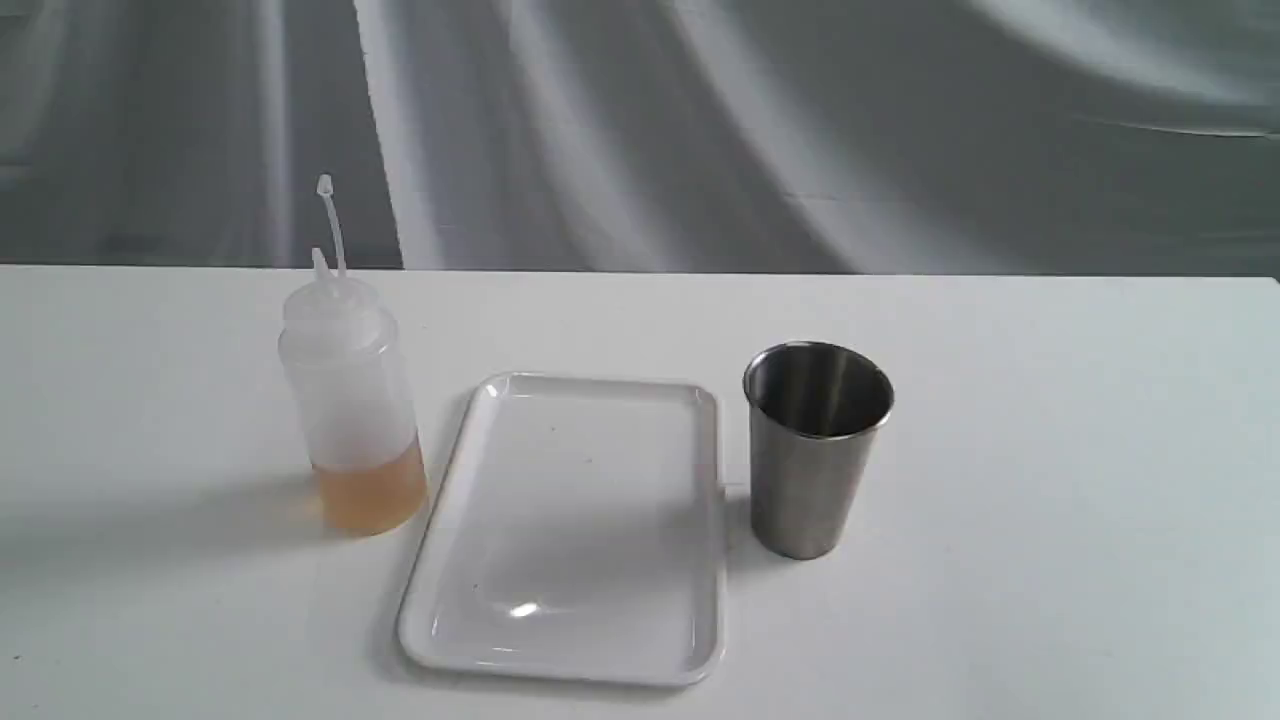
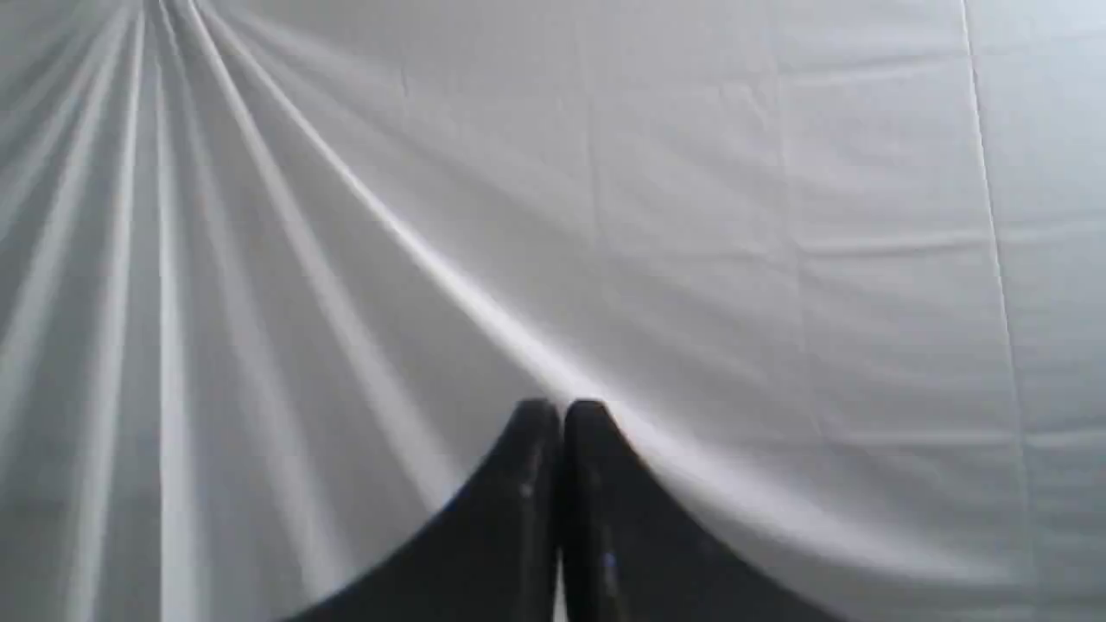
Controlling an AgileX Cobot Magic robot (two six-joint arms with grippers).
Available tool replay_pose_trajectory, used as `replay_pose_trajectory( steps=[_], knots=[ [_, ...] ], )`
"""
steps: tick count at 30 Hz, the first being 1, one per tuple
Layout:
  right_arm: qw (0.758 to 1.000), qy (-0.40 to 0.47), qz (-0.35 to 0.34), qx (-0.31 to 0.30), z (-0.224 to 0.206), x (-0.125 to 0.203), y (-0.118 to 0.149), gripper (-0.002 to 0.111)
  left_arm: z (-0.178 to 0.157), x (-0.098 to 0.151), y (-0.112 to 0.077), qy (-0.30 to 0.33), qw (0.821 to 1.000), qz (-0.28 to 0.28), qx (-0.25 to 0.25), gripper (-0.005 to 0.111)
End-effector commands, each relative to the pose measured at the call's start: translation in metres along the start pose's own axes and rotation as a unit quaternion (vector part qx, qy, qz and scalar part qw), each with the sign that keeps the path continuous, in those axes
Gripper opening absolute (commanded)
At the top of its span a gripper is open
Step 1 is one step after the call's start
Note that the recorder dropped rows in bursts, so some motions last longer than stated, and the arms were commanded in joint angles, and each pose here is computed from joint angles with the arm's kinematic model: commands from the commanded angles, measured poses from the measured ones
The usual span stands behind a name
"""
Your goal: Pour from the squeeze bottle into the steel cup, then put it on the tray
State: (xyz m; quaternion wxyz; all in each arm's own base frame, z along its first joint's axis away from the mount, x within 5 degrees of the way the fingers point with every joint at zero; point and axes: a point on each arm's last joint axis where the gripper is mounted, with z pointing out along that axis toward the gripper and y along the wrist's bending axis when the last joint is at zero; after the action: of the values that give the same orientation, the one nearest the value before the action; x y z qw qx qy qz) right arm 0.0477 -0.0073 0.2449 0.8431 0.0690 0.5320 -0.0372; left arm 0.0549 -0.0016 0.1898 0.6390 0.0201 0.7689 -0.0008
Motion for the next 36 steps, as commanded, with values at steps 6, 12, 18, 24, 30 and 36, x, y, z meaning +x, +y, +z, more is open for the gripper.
replay_pose_trajectory(
  steps=[6, 12, 18, 24, 30, 36],
  knots=[
    [0.995, -0.095, 0.024, -0.013, -0.002, -0.016, 0.002, 0.000, 0.000, 0.001, 0.000, -0.003, 1.000, -0.002, -0.001, 0.000],
    [0.993, -0.095, 0.064, -0.014, -0.002, -0.017, 0.002, 0.000, 0.000, 0.001, 0.000, -0.003, 1.000, -0.003, -0.001, 0.000],
    [0.987, -0.098, 0.125, -0.021, -0.002, -0.017, 0.002, 0.000, 0.000, 0.001, 0.000, -0.003, 1.000, -0.003, -0.001, 0.000],
    [0.957, -0.092, 0.271, -0.048, -0.003, -0.018, 0.004, 0.000, 0.000, 0.001, 0.000, -0.003, 1.000, -0.002, -0.001, 0.000],
    [0.953, -0.073, 0.231, -0.184, -0.007, -0.022, 0.029, 0.000, 0.000, 0.001, 0.000, -0.003, 1.000, -0.002, -0.001, 0.000],
    [0.940, -0.038, 0.217, -0.260, -0.006, -0.056, 0.047, 0.000, 0.000, 0.001, 0.000, -0.003, 1.000, -0.003, -0.001, 0.000]
  ],
)
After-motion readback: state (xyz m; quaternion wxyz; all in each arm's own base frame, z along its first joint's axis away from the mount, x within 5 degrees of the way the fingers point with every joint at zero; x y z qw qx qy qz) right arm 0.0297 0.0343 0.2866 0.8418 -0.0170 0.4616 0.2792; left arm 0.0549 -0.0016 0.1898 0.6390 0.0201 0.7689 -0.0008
